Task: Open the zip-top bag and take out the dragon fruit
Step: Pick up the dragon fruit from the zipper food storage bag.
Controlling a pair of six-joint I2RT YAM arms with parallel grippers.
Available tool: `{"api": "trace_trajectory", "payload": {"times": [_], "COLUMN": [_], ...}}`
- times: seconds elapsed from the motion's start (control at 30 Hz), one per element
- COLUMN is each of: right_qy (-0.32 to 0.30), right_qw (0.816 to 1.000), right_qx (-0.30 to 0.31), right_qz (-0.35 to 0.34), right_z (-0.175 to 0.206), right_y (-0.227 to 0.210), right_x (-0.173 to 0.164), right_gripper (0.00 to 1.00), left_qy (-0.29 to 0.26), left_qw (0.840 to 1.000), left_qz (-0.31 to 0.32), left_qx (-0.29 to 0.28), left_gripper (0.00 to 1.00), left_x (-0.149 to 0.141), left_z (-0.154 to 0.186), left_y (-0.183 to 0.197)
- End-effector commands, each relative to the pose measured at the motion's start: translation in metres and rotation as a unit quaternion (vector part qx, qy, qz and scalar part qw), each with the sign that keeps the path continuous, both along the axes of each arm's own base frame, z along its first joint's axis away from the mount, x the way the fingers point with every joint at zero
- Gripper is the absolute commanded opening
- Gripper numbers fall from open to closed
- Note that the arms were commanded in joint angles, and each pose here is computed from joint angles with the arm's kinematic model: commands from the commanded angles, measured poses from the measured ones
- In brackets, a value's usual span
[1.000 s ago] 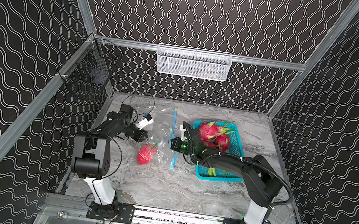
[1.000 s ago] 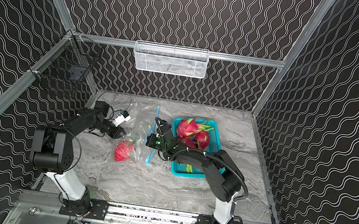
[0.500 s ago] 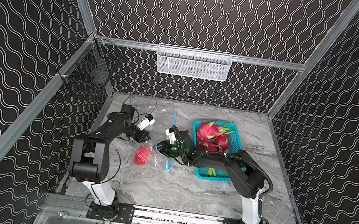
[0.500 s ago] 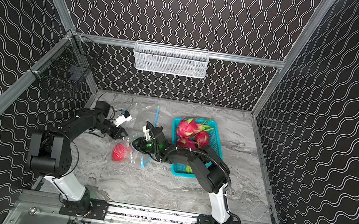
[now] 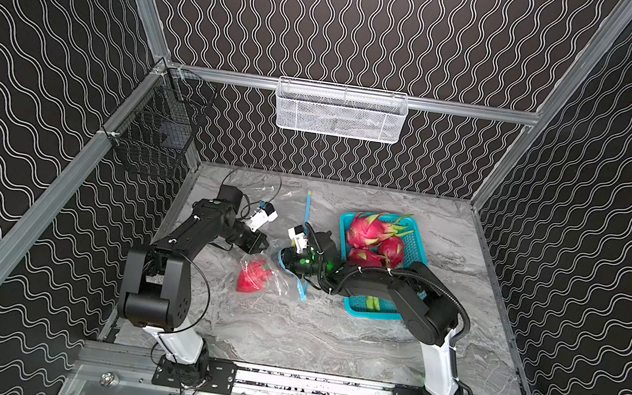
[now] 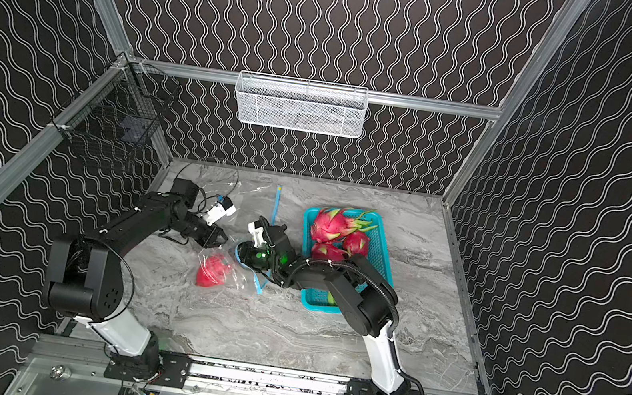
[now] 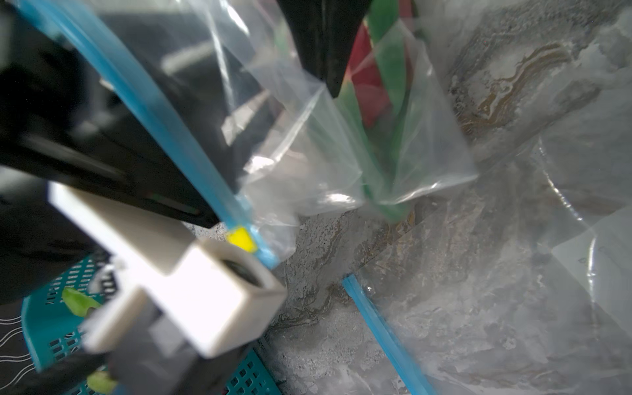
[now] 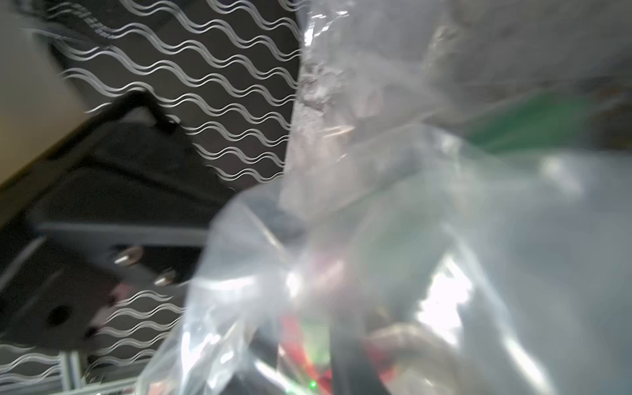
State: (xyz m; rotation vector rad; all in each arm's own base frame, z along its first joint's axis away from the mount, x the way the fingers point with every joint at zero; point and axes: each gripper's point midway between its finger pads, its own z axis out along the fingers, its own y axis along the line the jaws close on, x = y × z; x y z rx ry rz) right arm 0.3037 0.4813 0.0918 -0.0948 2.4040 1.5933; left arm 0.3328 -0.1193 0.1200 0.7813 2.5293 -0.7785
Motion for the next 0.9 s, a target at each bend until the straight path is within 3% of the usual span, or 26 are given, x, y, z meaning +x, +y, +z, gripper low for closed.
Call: {"api": "trace_trajectory", "payload": {"times": [0.0, 0.2, 0.3, 0.53, 0.7, 0.73, 0.8, 0.87], "right_qy": [0.029, 0.034, 0.042, -0.013, -0.019, -0.014, 0.001, 0.018], "right_qw": [0.99, 0.989, 0.994, 0.999, 0.998, 0.998, 0.998, 0.999], "right_qx": [-0.135, -0.145, -0.102, 0.024, 0.05, 0.047, 0.039, 0.03], "right_qz": [-0.04, -0.022, -0.017, -0.043, -0.039, -0.038, -0.039, -0.039], "right_z": [-0.061, -0.07, -0.065, 0.002, 0.022, 0.019, 0.009, -0.002], "right_y": [-0.032, -0.023, -0.009, -0.011, -0.003, -0.002, 0.001, 0.004], "right_x": [0.001, 0.003, 0.005, 0.008, 0.006, 0.007, 0.008, 0.008], "right_gripper": [0.38, 0.45, 0.47, 0.51, 0.49, 0.48, 0.48, 0.48], "left_qy": [0.0, 0.006, 0.006, 0.004, -0.016, -0.018, -0.016, -0.017], "left_qw": [1.0, 1.0, 1.0, 1.0, 0.999, 0.999, 0.999, 0.998], "left_qz": [-0.009, -0.005, -0.006, -0.011, 0.032, 0.039, 0.04, 0.048], "left_qx": [-0.014, -0.02, -0.018, 0.013, 0.032, 0.03, 0.028, 0.028], "left_gripper": [0.0, 0.0, 0.0, 0.0, 0.0, 0.03, 0.31, 0.46], "left_x": [-0.005, -0.003, -0.003, -0.006, 0.008, 0.009, 0.006, 0.004], "left_z": [0.009, 0.007, 0.006, -0.006, -0.005, -0.002, 0.003, 0.009], "left_y": [-0.004, -0.006, -0.007, 0.003, 0.02, 0.022, 0.024, 0.029]}}
